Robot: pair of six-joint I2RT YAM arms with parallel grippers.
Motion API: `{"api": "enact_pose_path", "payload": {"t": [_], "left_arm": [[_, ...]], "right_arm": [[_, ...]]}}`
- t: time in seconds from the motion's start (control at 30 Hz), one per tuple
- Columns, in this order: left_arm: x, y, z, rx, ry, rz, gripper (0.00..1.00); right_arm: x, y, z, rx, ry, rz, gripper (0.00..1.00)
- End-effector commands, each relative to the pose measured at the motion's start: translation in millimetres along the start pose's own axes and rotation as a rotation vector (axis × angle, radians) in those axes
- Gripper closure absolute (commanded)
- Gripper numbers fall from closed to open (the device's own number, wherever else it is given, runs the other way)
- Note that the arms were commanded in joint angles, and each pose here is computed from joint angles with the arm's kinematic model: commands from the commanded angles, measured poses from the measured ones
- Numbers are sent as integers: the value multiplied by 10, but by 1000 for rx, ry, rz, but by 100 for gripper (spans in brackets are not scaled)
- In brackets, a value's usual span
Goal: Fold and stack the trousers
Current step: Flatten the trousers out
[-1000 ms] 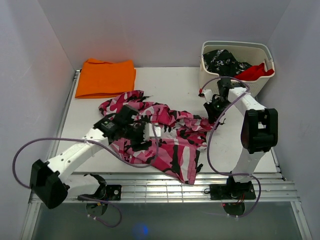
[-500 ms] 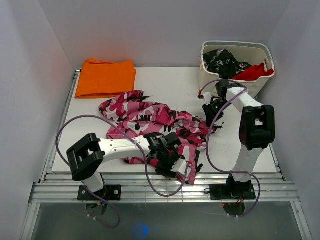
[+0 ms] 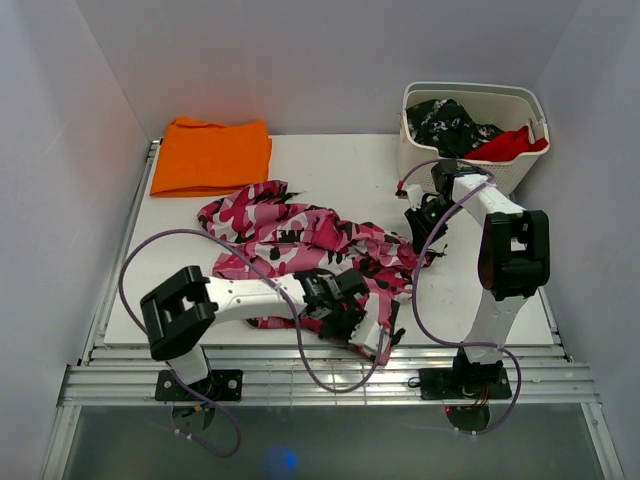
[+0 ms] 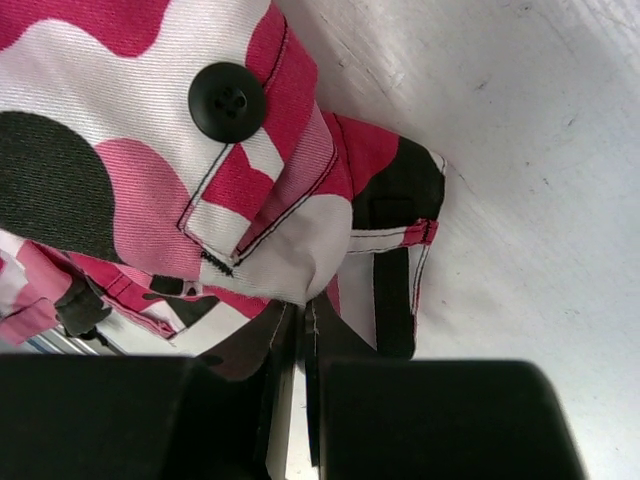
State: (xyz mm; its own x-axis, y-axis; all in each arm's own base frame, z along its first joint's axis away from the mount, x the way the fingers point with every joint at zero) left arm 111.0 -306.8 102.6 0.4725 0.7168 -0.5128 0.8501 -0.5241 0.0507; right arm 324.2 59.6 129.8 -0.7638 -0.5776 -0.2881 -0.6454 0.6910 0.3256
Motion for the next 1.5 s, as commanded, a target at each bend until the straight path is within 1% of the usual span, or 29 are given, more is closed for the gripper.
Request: {"api": "enact_pose_path", "payload": {"t": [0.0,0.03,0.07,0.13,0.17,0.23,0.27,0.33,0.37,0.43,0.47,0.57,0.6,0.67,0.7,0.73,0.77,0.8,0.83,0.87,0.9,0.97,1.0,1.07,1.1,1.17,1.2,1.3,1.47], "left_arm": [[-137,455,-1131,-366,-207,-246,100],[-138,440,-1131,-362,-213,-282,100],[21,581,-1647,-521,-274,-366,100],[271,652,-2189,-711,-341,-526,100],[604,624,-2640,-878,-352,-626,100],[953,508,-3011,-1038,-343,-756,100],[1316,378,-3260,-1167,-314,-882,100],[1654,122,-3473,-1332,-265,-984,100],[1994,-125,-3672,-1461,-218,-1101,100],[2314,-379,-3738,-1541,-184,-1212,100],[2557,-636,-3831,-1615,-144,-1309,100],[2920,-994,-3784,-1628,-111,-1450,100],[2985,-1055,-3754,-1615,-85,-1460,100],[3097,-1138,-3639,-1585,-30,-1506,100],[3133,-1161,-3592,-1569,-7,-1517,100],[3154,-1183,-3544,-1539,16,-1526,100],[3198,-1199,-3506,-1521,30,-1555,100],[3215,-1210,-3475,-1499,39,-1574,96],[3213,-1224,-3430,-1465,36,-1604,92],[3227,-1226,-3413,-1455,36,-1621,86],[3220,-1231,-3404,-1449,34,-1631,71],[3188,-1236,-3388,-1441,17,-1651,54],[3143,-1215,-3397,-1433,-16,-1634,44],[3062,-1192,-3387,-1401,-71,-1624,35],[2999,-1169,-3432,-1406,-100,-1596,25],[2894,-1101,-3465,-1382,-194,-1548,12],[2844,-1074,-3504,-1385,-231,-1536,11],[2728,-977,-3648,-1377,-329,-1476,9],[2617,-880,-3883,-1377,-391,-1399,9]], "right_arm": [[14,-56,-49,50,10,-36,92],[28,-75,-46,61,18,-40,92],[51,-93,-61,75,23,-44,92],[109,-134,-66,104,49,-66,92],[120,-151,-72,119,53,-75,92],[160,-200,-89,148,76,-92,92],[167,-226,-103,168,87,-99,92],[154,-274,-127,188,93,-113,92],[120,-308,-147,203,93,-118,92],[82,-370,-191,235,104,-127,92],[51,-406,-187,243,109,-128,92],[-108,-503,-263,279,103,-136,92],[-228,-534,-342,302,76,-140,92],[-320,-525,-387,299,68,-109,77],[-397,-485,-439,274,31,-99,65],[-490,-432,-578,268,-2,-92,43],[-525,-366,-668,258,-27,-75,36],[-548,-297,-739,235,-58,-47,30],[-511,-246,-773,221,-58,-26,24],[-422,-176,-881,212,-65,2,22],[-344,-124,-895,181,-71,34,21],[-23,-46,-892,123,-34,117,20],[105,-14,-895,42,-65,171,21],[441,104,-796,-83,-60,274,22],[496,185,-730,-149,-85,292,23],[713,335,-506,-222,-66,358,23],[699,325,-412,-236,-116,352,24],[768,351,-138,-281,-140,400,24],[766,358,164,-325,-145,407,25]]}}
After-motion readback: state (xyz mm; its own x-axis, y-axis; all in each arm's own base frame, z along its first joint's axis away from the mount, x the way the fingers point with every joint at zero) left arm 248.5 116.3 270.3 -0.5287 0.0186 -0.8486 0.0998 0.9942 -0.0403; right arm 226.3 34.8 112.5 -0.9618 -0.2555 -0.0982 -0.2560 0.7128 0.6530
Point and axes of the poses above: each gripper's point midway between its finger pads, its own z axis out along the fingers, its own y axis along the line the jaws close on, x = y × z, the point moved 8 cm from there along -z, back along the fingers, and after that the axes turned 1 degree about z, right-handed, at the moved point
